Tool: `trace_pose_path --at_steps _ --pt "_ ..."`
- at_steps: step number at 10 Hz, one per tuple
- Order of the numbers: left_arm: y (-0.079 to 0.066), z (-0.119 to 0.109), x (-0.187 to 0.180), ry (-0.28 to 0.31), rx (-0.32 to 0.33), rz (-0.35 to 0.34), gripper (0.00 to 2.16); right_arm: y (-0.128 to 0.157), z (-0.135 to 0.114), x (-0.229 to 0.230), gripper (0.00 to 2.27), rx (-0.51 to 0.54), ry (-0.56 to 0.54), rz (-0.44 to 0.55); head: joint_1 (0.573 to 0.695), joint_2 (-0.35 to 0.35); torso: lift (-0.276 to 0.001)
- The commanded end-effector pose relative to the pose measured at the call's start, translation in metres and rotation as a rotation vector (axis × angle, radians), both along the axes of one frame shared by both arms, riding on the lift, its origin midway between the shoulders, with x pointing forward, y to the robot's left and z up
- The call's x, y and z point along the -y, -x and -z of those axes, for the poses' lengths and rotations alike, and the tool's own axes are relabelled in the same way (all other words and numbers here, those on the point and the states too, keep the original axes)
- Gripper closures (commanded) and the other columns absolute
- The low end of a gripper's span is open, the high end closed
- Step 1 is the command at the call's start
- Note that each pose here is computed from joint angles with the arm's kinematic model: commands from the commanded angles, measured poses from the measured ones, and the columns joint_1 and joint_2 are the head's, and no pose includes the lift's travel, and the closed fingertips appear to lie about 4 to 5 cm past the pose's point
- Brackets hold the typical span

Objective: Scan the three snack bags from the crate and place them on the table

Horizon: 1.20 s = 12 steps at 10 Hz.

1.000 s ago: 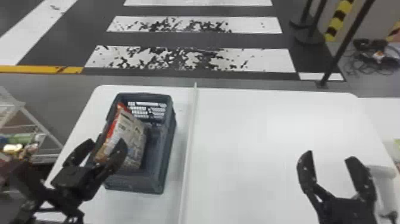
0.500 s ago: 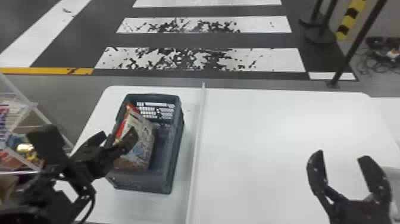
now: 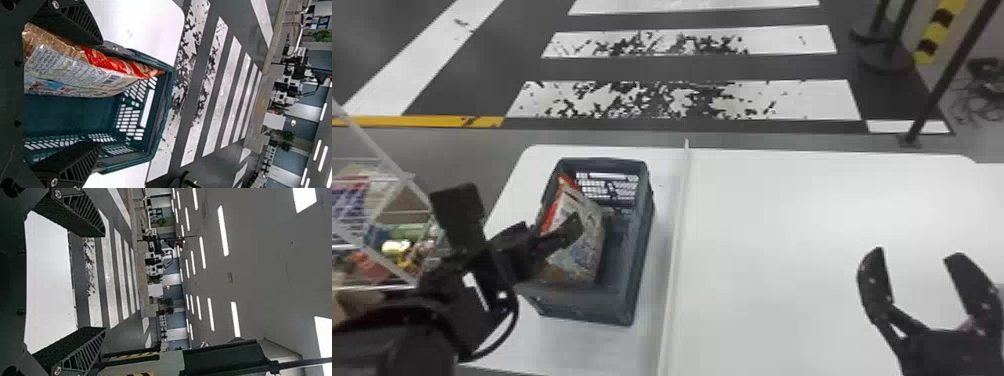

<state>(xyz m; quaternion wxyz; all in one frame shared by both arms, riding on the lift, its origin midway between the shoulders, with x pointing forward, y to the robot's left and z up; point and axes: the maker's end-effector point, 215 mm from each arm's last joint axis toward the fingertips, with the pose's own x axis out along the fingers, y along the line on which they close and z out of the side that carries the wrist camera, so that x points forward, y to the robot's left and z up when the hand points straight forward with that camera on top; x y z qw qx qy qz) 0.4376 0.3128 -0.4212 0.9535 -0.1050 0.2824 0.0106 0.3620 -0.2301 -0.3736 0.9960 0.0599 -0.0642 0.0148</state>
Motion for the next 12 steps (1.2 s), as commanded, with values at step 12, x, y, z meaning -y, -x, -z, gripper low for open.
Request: trace_pose_path --at_steps 12 --pt "-0.053 0.019 0.003 -0.067 -0.086 -0.027 0.14 0.009 0.019 0.029 0.09 -0.006 -0.004 0.046 0.695 0.056 -0.037"
